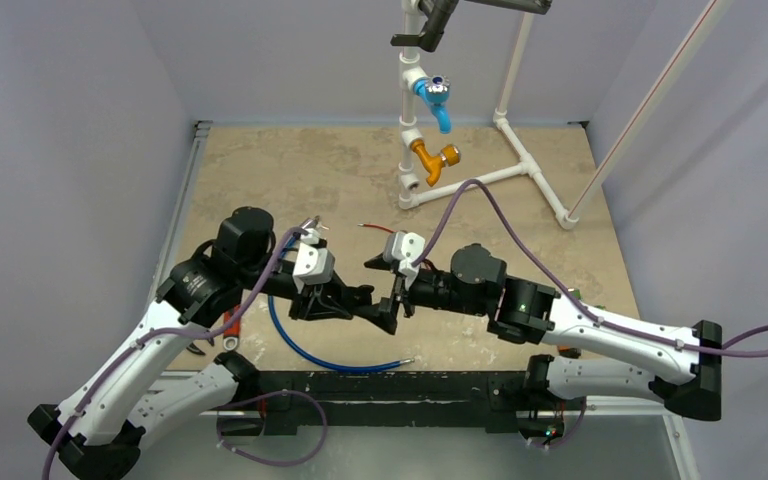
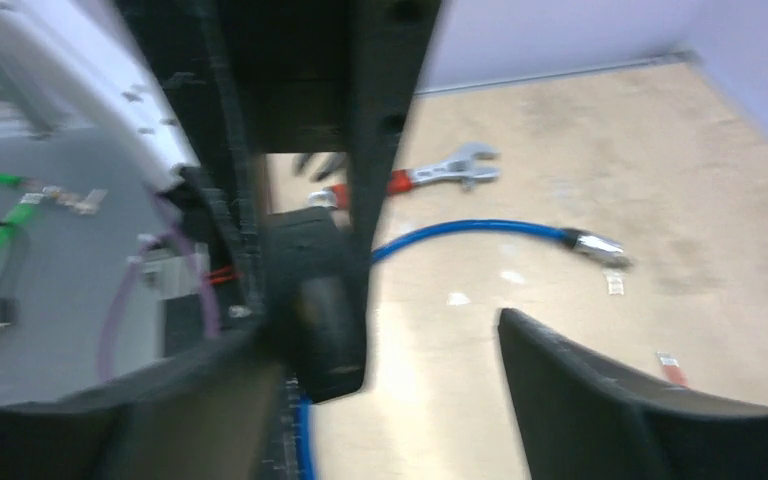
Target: Unlock with the key
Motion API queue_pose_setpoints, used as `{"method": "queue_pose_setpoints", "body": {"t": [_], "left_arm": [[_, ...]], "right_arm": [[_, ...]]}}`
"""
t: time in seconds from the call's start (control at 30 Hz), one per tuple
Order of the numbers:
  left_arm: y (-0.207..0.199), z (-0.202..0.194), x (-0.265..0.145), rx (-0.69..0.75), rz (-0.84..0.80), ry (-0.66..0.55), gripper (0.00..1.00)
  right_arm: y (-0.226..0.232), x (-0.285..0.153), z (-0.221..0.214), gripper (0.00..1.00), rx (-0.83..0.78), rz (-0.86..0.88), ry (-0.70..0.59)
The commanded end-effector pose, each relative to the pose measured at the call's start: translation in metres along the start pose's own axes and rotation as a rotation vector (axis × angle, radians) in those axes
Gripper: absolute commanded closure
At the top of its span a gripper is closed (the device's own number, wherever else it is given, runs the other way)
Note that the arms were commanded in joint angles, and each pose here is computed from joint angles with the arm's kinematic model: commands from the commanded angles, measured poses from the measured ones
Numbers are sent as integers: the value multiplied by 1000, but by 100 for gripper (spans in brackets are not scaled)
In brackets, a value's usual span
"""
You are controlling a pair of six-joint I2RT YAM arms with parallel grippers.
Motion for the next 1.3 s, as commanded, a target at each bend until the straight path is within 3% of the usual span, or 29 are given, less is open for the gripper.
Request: {"method": "queue_pose_setpoints", "body": {"t": [0.0,0.23,0.33,0.37,0.4,0.43,0.47,0.53,0.63,0.8,1.27], "left_arm": [[7,4,-4,51,56,1,100],[26,19,-14,-6,191,-12,100],[32,23,-17,-59,234,-16,100],[33,25,-18,-73,244,-18,100],[35,27,-19,-95,263,-20,100],[37,28,-21,-125,288,-21,98],[39,29,-22,-143,303,-21,93],[37,31,-22,-157,302,-28,92],[39,30,-23,-209,328,-31,100],[39,31,-28,-213,364,-32,100],[24,37,-24,-186,284,-80,100]], "right_arm": [[16,-38,87,3,13,-12,-218],[-2,-79,93,1,149,-175,-236],[8,-79,90,1,153,-129,-186],[11,-77,93,10,150,-115,-182],[8,-73,95,35,137,-132,-172],[-5,-71,100,80,144,-216,-170],[-22,-67,101,100,165,-324,-154],[-40,-56,98,100,157,-449,-79],[-59,-36,89,100,93,-548,-6],[-58,-24,92,100,-13,-641,-64],[-37,-10,74,100,-335,-808,-24]]}}
Point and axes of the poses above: each gripper's point midway between its finger pads, its own x axis out along the fingers, its own y axis along the line the jaws close on, z = x × y, the point moved 1 cm from there along -x, back along the fingers, and after that the axes turned 13 degrees about x, right-handed, at the moved point
